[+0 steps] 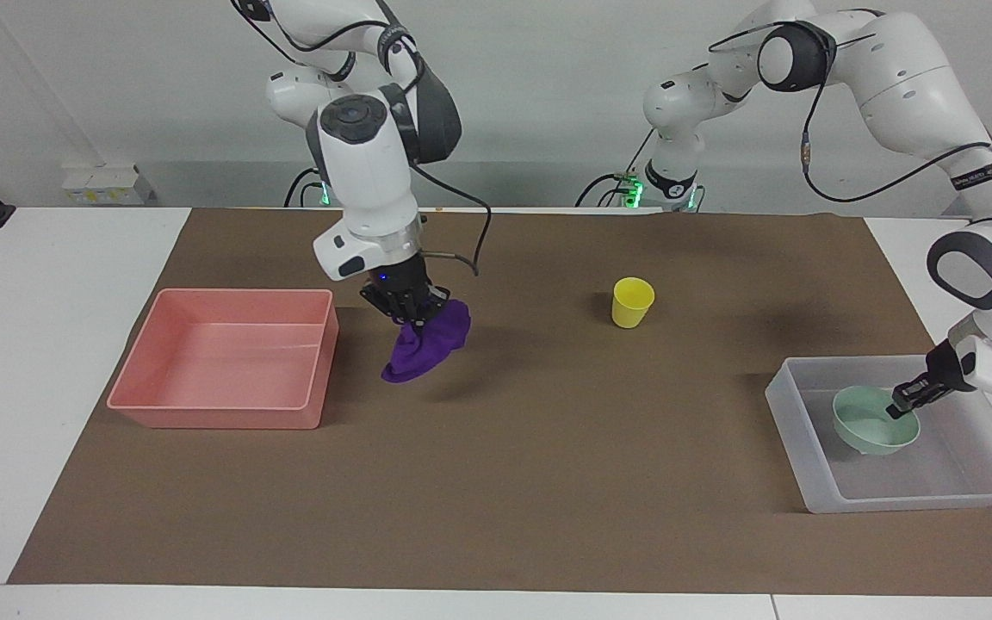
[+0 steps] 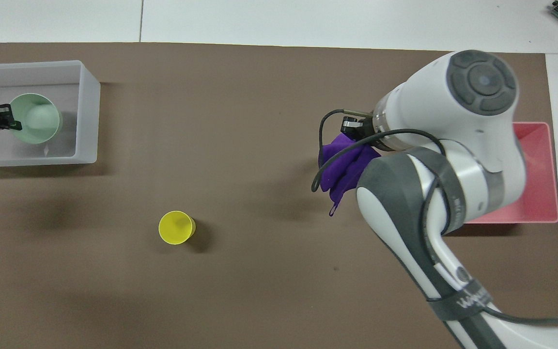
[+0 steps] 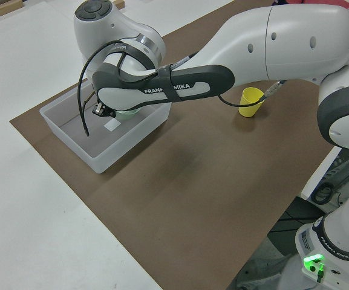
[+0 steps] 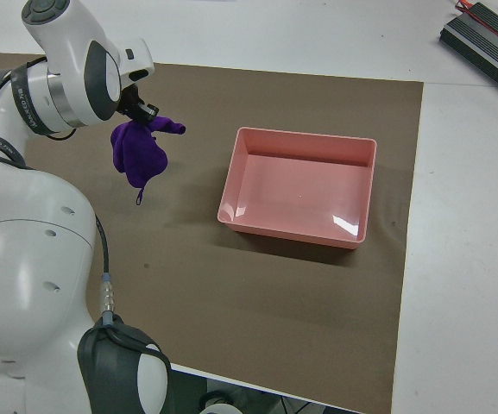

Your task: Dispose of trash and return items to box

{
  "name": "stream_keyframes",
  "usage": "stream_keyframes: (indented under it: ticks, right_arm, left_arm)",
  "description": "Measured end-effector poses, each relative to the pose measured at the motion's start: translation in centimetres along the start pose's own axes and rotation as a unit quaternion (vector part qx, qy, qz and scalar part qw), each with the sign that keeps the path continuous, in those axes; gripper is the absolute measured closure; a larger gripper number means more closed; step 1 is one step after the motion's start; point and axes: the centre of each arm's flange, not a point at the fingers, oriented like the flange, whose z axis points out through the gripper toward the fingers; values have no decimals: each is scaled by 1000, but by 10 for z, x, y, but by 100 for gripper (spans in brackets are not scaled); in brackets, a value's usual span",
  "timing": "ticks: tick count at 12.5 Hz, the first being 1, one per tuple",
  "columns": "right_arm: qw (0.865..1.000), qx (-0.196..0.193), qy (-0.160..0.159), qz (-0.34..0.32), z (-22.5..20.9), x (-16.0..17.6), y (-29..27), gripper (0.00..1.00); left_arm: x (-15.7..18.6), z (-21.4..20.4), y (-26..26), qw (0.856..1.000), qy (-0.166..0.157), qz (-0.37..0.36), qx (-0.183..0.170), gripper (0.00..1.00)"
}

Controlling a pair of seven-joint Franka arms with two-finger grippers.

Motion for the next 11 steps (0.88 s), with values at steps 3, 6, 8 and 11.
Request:
stream_keyframes:
  ticks: [3,6,8,11]
  right_arm:
    - [1000,-10,-5,-27,-49,18,75,96]
    - [998,-26,-8,-62,-60,41,152,96]
    - [993,-38,-21,-108,-48,54,210,96]
    - [984,-64,-35,-162,-12,59,273,96]
  left_arm:
    - [1,12,4,1000,-7,7,0,79]
    - [8,-8,37,999,10,41,17,39]
    - [2,-45,57,998,4,58,27,13]
    - [-35,-108,111,996,-53,73,26,0]
